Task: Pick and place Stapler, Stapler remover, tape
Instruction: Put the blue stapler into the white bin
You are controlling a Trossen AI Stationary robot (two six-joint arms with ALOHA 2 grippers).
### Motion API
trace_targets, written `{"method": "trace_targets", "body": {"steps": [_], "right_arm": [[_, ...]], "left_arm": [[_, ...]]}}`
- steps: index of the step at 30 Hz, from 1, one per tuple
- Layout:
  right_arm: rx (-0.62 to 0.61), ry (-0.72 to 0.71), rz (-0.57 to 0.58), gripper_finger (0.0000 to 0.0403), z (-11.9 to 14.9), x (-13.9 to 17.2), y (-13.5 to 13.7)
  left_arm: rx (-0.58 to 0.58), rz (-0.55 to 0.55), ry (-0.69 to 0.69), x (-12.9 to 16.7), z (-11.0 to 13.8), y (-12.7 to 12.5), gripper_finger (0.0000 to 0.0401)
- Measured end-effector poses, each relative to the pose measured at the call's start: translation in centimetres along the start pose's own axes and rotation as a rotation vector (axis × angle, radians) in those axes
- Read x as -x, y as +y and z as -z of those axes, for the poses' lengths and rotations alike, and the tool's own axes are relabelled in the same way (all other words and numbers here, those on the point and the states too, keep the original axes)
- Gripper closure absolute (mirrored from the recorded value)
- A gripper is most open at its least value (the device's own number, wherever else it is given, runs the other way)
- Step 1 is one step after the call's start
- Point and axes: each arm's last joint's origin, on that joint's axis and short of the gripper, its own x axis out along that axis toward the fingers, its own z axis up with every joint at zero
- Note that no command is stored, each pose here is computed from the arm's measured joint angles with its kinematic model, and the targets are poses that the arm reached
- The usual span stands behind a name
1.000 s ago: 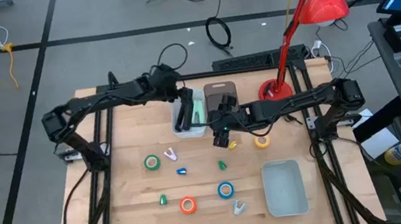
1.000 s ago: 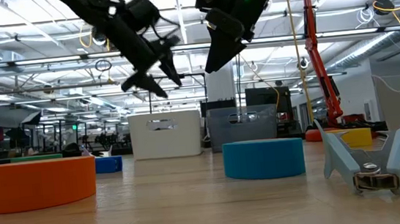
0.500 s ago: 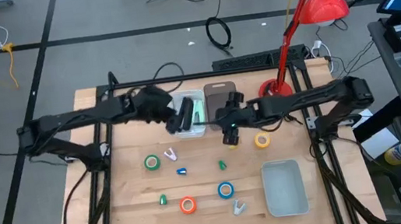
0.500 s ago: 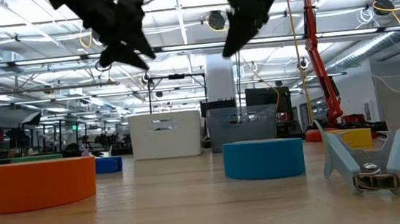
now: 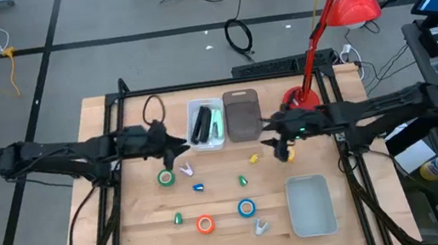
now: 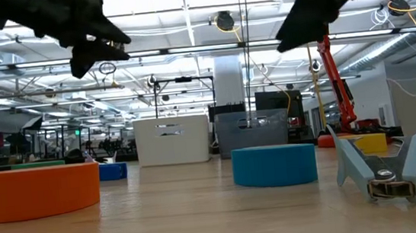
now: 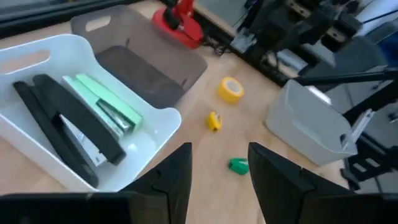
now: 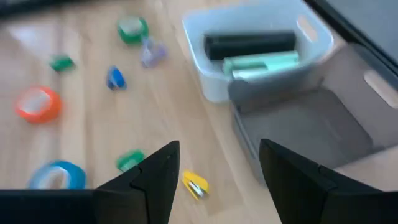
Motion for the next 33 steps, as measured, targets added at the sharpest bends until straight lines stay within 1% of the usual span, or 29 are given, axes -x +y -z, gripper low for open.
{"method": "trace_targets", "body": {"steps": [3, 5, 9, 13, 16, 18, 21, 23, 25, 27, 30, 33], "right_arm": [[-0.020, -0.088, -0.060, 0.0190, 1.4, 1.5, -0.6], [-0.033, -0.149, -0.080, 0.0191, 2.3, 2.4, -1.0], [-0.106, -0.271, -0.124, 0.0190, 3.7, 3.8, -1.7], [-0.147, -0.333, -0.150, 0.0190, 5.1, 4.5, -2.3], [-0.167, -0.349, -0.160, 0.0190, 5.8, 4.7, -2.5], [-0.157, -0.341, -0.178, 0.0190, 6.4, 4.7, -2.6], [-0.157, -0.350, -0.187, 0.0190, 6.7, 4.6, -2.6], [-0.159, -0.345, -0.185, 0.0190, 6.9, 4.5, -2.7], [-0.157, -0.340, -0.183, 0.0190, 7.0, 4.4, -2.7], [-0.155, -0.340, -0.181, 0.0190, 7.0, 4.4, -2.7], [-0.154, -0.342, -0.181, 0.0190, 7.0, 4.4, -2.7], [-0.152, -0.343, -0.180, 0.0190, 7.0, 4.4, -2.7]], "left_arm": [[-0.001, 0.033, -0.020, 0.4, 1.1, 0.2, 0.0245], [-0.002, 0.044, -0.018, 0.6, 1.4, 0.2, 0.0245], [0.035, 0.074, -0.024, 0.7, 1.5, 0.0, 0.0245], [0.086, 0.110, -0.026, 0.7, 1.4, -0.3, 0.0245], [0.104, 0.114, 0.035, 0.7, 1.9, -0.2, 0.0244], [0.130, 0.125, 0.088, 0.4, 2.4, -0.4, 0.0244], [0.144, 0.154, 0.198, -0.2, 3.6, -1.1, 0.0244], [0.140, 0.160, 0.270, -0.8, 4.0, -2.1, 0.0244], [0.113, 0.127, 0.358, -1.3, 4.3, -3.1, 0.0244], [0.050, 0.102, 0.429, -2.1, 3.8, -4.4, 0.0244], [-0.092, 0.004, 0.601, -3.2, 4.0, -5.4, 0.0244], [-0.248, -0.059, 0.699, -4.6, 4.4, -5.8, 0.0244]]}}
